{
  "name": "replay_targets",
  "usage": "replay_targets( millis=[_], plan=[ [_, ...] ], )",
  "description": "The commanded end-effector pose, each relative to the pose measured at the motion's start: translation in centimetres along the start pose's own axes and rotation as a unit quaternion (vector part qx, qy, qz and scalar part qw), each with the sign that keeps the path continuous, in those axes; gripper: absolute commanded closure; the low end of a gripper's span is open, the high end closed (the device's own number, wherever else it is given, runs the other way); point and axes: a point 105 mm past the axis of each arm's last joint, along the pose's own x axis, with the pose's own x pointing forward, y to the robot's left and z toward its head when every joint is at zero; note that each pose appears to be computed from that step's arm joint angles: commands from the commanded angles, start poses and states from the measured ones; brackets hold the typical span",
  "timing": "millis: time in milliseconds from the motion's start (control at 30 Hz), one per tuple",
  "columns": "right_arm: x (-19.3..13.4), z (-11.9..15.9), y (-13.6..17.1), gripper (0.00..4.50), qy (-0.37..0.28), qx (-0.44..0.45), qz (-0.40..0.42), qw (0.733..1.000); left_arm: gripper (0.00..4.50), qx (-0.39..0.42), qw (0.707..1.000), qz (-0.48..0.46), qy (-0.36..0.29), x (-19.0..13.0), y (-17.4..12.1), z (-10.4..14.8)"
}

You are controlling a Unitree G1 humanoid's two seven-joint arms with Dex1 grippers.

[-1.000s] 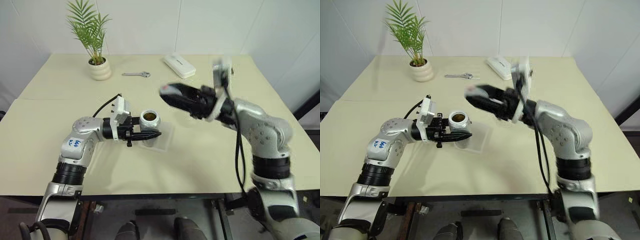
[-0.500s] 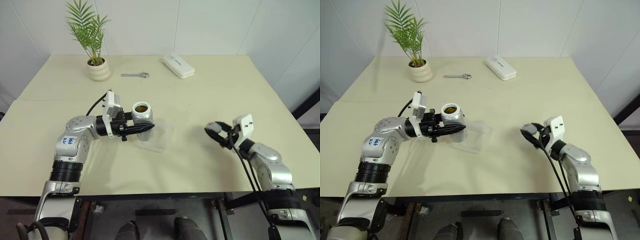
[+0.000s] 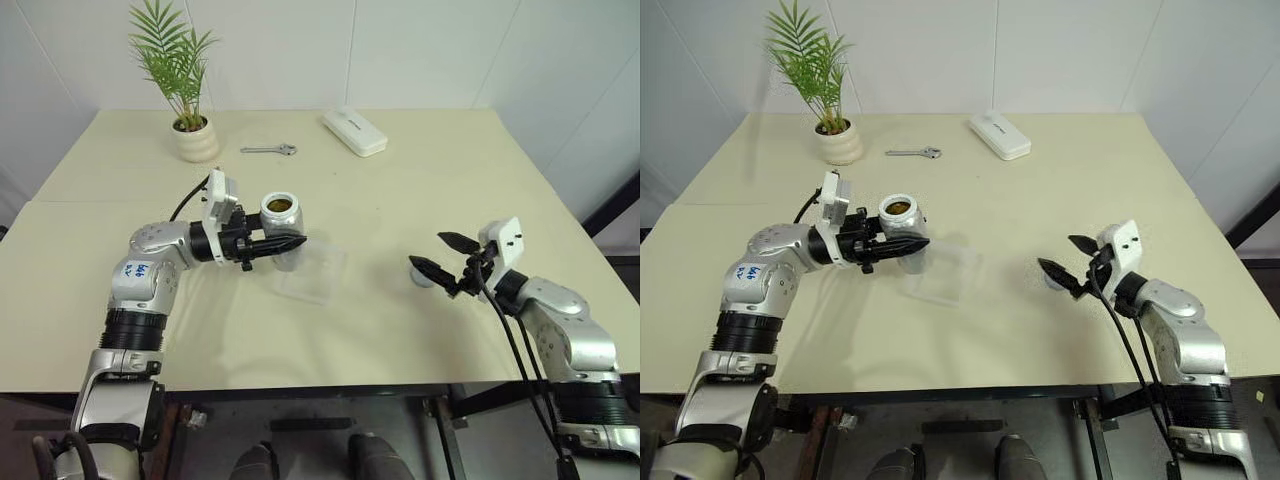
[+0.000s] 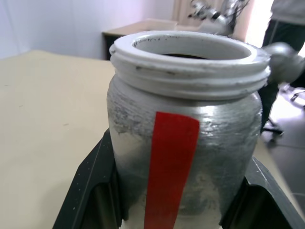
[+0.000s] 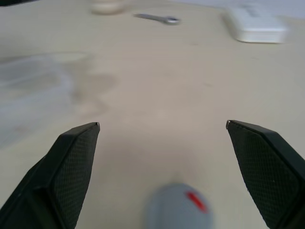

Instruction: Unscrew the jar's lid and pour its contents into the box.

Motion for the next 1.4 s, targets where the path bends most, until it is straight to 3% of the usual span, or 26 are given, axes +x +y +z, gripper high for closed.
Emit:
replay_targets(
  millis=[33, 167, 333, 500, 600, 700, 800, 900, 967, 1000, 1200, 1267, 1400],
  plan=[
    [0.8, 3.6, 3.6, 0.02, -0.003, -0.045, 0.082, 0.996, 2.57, 0.034, 0.999, 0.011, 0.024, -0.4, 1.3, 0.6],
    [1.2, 5.3, 4.3, 0.02, -0.014, -0.043, 0.086, 0.995, 2.57, 0.069, 0.996, 0.032, 0.049, -0.6, 2.8, 0.9],
    [0.9, 3.7, 4.4, 0.02, 0.016, -0.049, 0.086, 0.995, 2.57, 0.116, 0.987, 0.056, 0.093, -0.7, 3.8, 0.4],
    [0.4, 2.4, 4.6, 0.02, 0.021, -0.031, 0.072, 0.997, 2.57, 0.258, 0.943, 0.13, 0.163, 1.4, 5.3, 1.7],
    [0.3, 1.8, 4.6, 0.02, 0.02, -0.021, 0.058, 0.998, 2.57, 0.432, 0.868, 0.163, 0.182, 3.0, 5.2, 3.2],
    [0.4, 1.4, 4.3, 0.02, 0.016, -0.014, 0.042, 0.999, 2.57, 0.644, 0.712, 0.186, 0.208, 3.9, 5.2, 3.8],
    [0.6, 1.4, 4.2, 0.02, 0.007, -0.006, 0.03, 0.999, 2.57, 0.726, 0.638, 0.176, 0.185, 4.4, 4.6, 3.2],
    [0.6, 1.1, 4.1, 0.02, 0.004, 0.001, 0.02, 1.0, 2.57, 0.85, 0.496, 0.092, 0.152, 5.2, 2.5, 1.3],
    [0.7, 0.9, 4.1, 0.02, 0.0, 0.01, 0.014, 1.0, 2.57, 0.884, 0.433, 0.104, 0.145, 5.3, 2.9, 1.7],
    [0.7, 0.8, 4.1, 0.02, -0.002, 0.014, 0.011, 1.0, 2.57, 0.894, 0.413, 0.111, 0.137, 5.4, 3.0, 2.1],
    [1.1, 0.7, 4.4, 0.02, -0.015, 0.028, 0.006, 0.999, 2.57, 0.921, 0.36, 0.067, 0.131, 5.7, 2.7, 1.0],
    [1.3, 0.8, 4.4, 0.02, -0.025, 0.035, 0.003, 0.999, 2.57, 0.939, 0.319, 0.065, 0.108, 5.9, 2.2, 1.2],
    [1.7, 0.6, 4.6, 0.02, -0.031, 0.042, 0.003, 0.999, 2.57, 0.937, 0.336, 0.073, 0.068, 7.0, 0.7, 1.8]
  ],
)
